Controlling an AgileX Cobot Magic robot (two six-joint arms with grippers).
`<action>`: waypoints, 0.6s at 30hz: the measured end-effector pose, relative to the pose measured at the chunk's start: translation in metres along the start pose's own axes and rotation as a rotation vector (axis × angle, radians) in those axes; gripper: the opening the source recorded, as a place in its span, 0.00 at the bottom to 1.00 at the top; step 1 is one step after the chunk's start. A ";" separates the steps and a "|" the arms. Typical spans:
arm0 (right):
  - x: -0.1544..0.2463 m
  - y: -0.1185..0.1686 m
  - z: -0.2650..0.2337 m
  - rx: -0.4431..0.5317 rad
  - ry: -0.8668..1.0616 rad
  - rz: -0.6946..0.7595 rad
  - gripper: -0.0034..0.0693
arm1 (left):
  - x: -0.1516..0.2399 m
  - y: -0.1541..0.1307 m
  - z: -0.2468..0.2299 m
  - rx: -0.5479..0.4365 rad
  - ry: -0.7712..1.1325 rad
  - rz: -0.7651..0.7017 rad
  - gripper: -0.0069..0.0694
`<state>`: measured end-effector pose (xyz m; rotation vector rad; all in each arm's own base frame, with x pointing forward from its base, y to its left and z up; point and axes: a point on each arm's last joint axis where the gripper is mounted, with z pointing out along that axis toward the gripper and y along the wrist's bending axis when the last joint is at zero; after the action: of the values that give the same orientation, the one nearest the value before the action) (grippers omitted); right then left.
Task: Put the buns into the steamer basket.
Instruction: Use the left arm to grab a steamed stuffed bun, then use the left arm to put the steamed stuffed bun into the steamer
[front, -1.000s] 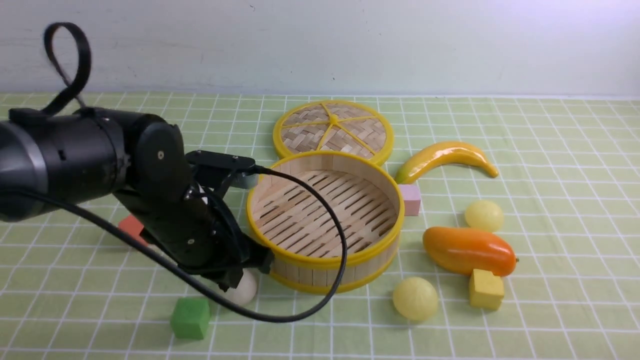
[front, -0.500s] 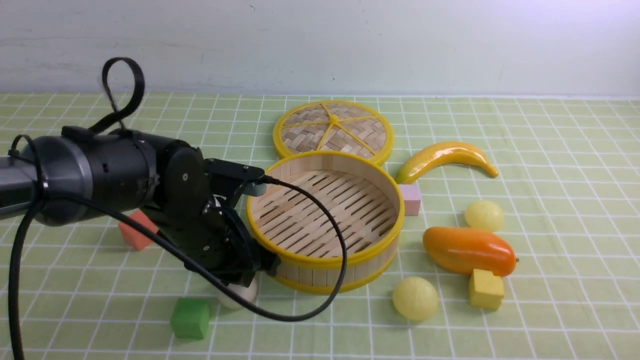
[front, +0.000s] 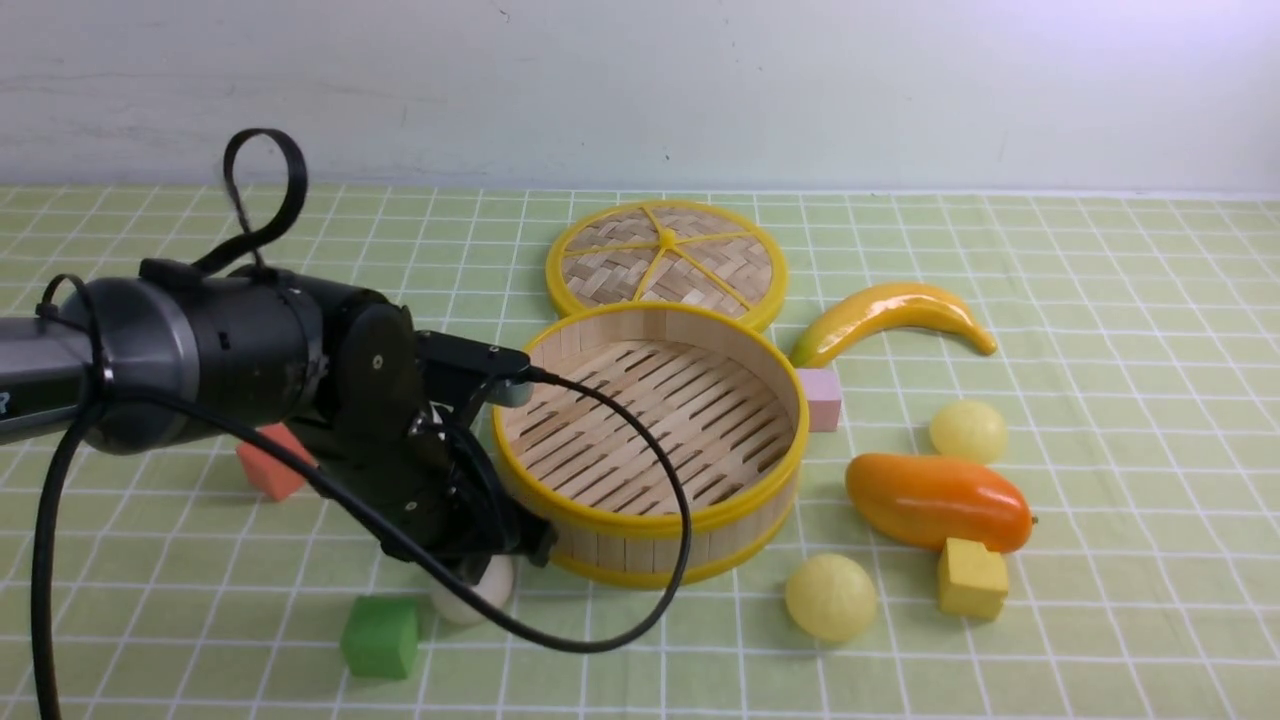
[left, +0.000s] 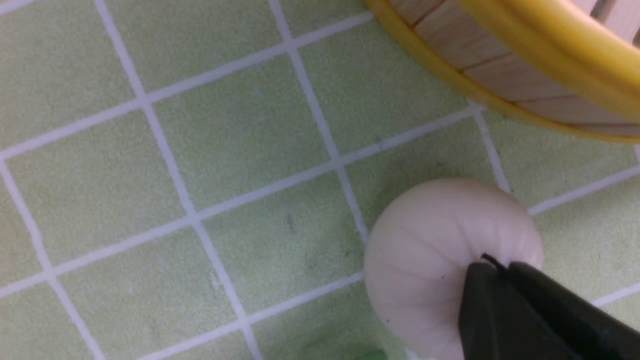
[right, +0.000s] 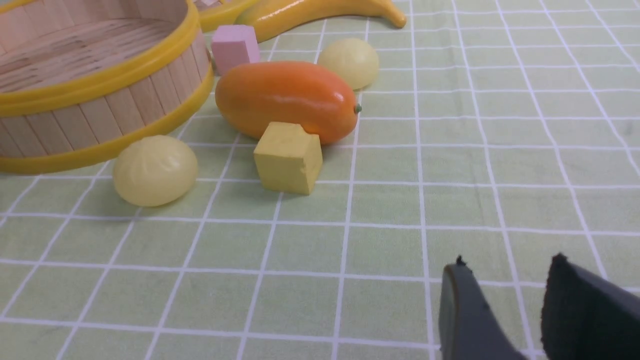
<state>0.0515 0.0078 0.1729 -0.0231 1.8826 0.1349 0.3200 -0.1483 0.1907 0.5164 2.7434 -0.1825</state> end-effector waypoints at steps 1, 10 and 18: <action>0.000 0.000 0.000 0.000 0.000 0.000 0.38 | 0.000 0.000 -0.002 0.000 0.004 0.001 0.07; 0.000 0.000 0.000 0.000 0.000 0.000 0.38 | 0.001 -0.003 -0.043 0.008 -0.054 0.007 0.07; 0.000 0.000 0.000 0.000 0.000 0.000 0.38 | -0.007 -0.026 -0.099 0.061 -0.195 0.051 0.07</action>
<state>0.0515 0.0078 0.1729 -0.0231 1.8826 0.1349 0.2862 -0.1561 0.2872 0.5534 2.5387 -0.2885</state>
